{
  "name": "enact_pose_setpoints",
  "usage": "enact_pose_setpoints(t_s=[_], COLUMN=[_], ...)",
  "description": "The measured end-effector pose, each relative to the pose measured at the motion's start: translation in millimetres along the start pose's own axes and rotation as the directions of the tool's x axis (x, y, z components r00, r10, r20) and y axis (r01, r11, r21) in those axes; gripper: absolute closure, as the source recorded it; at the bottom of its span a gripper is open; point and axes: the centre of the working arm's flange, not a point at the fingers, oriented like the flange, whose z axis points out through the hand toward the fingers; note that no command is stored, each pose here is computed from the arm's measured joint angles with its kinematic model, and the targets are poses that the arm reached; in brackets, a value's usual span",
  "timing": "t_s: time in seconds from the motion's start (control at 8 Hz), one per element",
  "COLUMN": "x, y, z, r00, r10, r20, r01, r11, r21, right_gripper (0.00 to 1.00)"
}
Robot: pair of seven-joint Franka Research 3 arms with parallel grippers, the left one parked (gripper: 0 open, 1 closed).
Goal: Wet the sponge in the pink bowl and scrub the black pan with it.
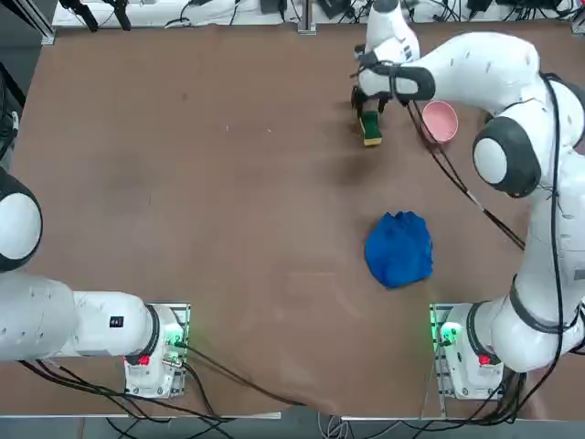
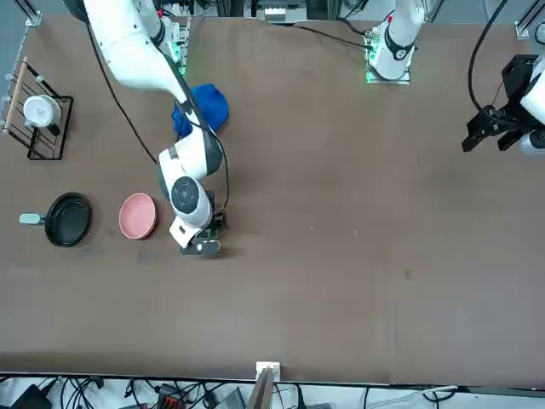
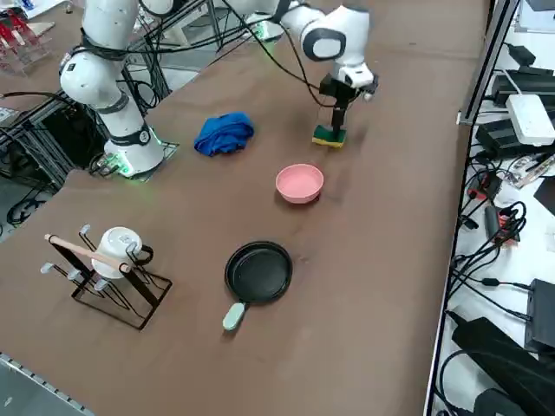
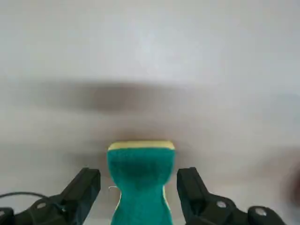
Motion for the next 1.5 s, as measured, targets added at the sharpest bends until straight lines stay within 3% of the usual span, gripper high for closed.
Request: enact_pose_setpoints(t_s=[0.38, 0.62, 1.12, 1.5], x=[5, -17, -46, -67], y=[68, 112, 210, 280], z=[-133, -199, -266, -292], r00=[0.994, 0.996, 1.0, 0.998], r10=[0.088, 0.083, 0.016, 0.06], r20=[-0.065, -0.037, -0.003, -0.024], r01=[-0.088, -0.084, -0.016, -0.058], r11=[0.996, 0.996, 0.999, 0.996], r21=[0.005, -0.02, -0.036, 0.073], right_gripper=[0.0, 0.0, 0.0, 0.0])
